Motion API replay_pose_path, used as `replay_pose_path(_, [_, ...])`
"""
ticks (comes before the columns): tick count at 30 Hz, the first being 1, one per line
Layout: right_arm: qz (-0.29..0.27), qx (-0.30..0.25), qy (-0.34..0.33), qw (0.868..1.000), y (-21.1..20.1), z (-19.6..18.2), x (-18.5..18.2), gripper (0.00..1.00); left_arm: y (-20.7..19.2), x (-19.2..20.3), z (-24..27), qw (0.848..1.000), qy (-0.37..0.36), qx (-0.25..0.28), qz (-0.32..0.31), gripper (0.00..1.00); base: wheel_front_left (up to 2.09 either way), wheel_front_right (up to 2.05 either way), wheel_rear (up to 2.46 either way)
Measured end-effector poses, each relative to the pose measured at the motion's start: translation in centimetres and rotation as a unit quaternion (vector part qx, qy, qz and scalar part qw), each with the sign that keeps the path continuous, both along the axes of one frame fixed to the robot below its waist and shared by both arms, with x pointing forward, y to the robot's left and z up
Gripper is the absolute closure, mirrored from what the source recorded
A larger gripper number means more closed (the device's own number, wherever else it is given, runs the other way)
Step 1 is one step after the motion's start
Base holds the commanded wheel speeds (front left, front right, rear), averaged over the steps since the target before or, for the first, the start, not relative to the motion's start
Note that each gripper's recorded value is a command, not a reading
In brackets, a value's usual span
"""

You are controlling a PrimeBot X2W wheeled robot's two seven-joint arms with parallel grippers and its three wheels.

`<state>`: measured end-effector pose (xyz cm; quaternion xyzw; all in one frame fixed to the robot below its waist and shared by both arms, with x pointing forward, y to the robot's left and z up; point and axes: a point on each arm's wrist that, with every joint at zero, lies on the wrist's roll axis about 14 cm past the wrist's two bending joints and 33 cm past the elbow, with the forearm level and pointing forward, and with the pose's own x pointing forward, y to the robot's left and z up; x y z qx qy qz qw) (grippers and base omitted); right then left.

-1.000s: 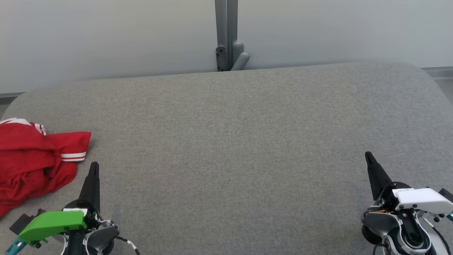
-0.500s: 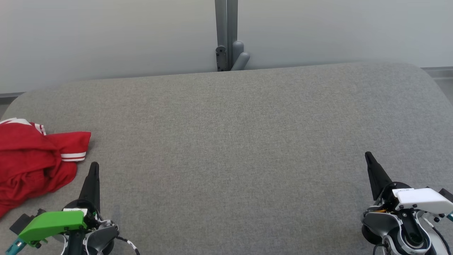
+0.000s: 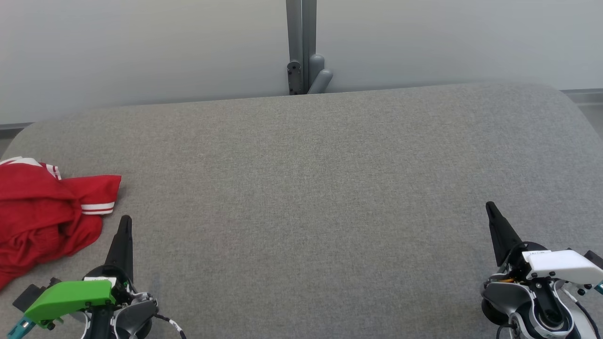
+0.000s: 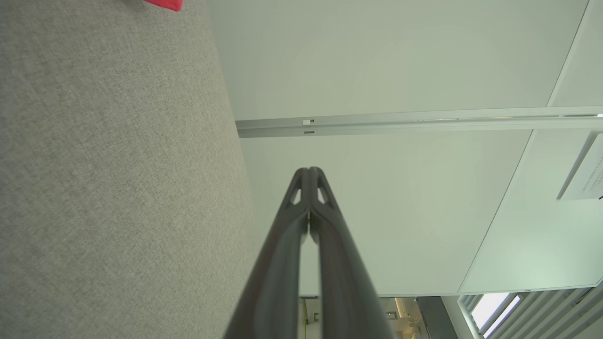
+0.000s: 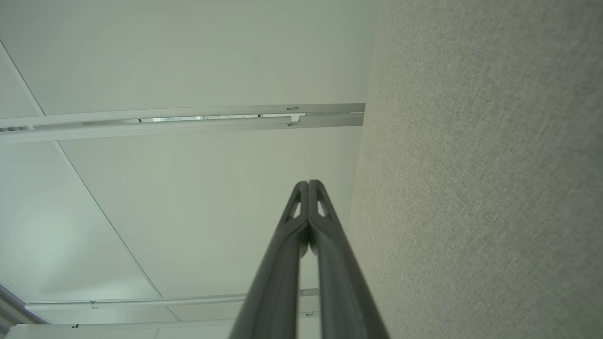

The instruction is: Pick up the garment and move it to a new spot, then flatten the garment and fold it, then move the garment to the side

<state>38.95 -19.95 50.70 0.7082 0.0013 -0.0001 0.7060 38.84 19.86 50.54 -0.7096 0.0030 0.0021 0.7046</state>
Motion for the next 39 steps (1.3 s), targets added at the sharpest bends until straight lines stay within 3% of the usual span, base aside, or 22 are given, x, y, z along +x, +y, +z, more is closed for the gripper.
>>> replay_pose_path(39, [0.000, 0.000, 0.000, 1.000, 0.00, 0.00, 0.00, 1.00, 0.00, 0.00, 0.00, 1.000, 0.000, 0.000, 0.000, 1.00, 0.00, 0.00, 0.00])
